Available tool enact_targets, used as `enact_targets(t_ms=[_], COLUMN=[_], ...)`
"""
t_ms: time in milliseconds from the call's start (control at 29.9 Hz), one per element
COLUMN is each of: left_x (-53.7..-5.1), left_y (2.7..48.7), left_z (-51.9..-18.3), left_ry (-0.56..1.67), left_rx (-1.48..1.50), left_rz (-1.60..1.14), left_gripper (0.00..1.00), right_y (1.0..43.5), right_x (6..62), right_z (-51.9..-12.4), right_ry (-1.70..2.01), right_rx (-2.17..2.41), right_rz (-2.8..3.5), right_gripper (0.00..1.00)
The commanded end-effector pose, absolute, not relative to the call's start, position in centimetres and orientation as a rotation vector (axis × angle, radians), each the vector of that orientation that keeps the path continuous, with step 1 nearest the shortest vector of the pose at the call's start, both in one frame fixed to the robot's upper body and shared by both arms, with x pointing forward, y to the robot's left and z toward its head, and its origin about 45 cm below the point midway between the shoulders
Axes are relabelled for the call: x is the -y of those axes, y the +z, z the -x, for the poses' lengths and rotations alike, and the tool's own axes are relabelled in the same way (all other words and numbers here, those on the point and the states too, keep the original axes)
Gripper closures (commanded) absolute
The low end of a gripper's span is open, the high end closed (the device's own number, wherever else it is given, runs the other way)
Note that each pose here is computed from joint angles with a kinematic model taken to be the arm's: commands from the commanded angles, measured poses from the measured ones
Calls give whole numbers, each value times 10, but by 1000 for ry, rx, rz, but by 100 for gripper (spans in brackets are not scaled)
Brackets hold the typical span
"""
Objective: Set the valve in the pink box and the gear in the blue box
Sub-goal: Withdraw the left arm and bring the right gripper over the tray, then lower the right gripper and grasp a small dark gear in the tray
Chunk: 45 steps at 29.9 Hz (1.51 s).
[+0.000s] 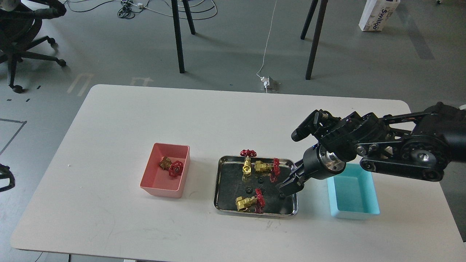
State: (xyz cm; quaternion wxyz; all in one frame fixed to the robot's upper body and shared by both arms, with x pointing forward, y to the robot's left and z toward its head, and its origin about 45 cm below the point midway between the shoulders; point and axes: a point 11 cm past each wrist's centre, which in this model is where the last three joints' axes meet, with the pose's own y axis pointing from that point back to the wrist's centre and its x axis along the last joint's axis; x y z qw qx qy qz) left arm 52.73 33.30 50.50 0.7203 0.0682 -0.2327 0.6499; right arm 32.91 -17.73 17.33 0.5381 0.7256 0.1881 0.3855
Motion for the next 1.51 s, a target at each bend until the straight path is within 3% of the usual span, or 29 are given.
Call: enact_targets(t_ms=[0,368,702,1037,1472], left_x=[-334,-336,-336,-340,-342], left_y=[511,523,529,530,533], left_z=[-527,-527,-526,-527,-527], left_ry=[1441,1456,1458,1470,1474], left_rx=[523,535,544,545,551], left_rz=[-144,-130,-123,-120,-121], left_gripper=[1,1,1,1,1], right_y=[159,125,112,103,103], right_x=[174,156,137,149,153], right_z=[-328,-327,-324,-326,-328], right_ry=[927,937,983,990,990], right_rx=[-503,-594,-666,-701,-712], right_rz=[-1687,-1634,-1627,-1584,-1569], right_gripper=[2,5,17,20,40])
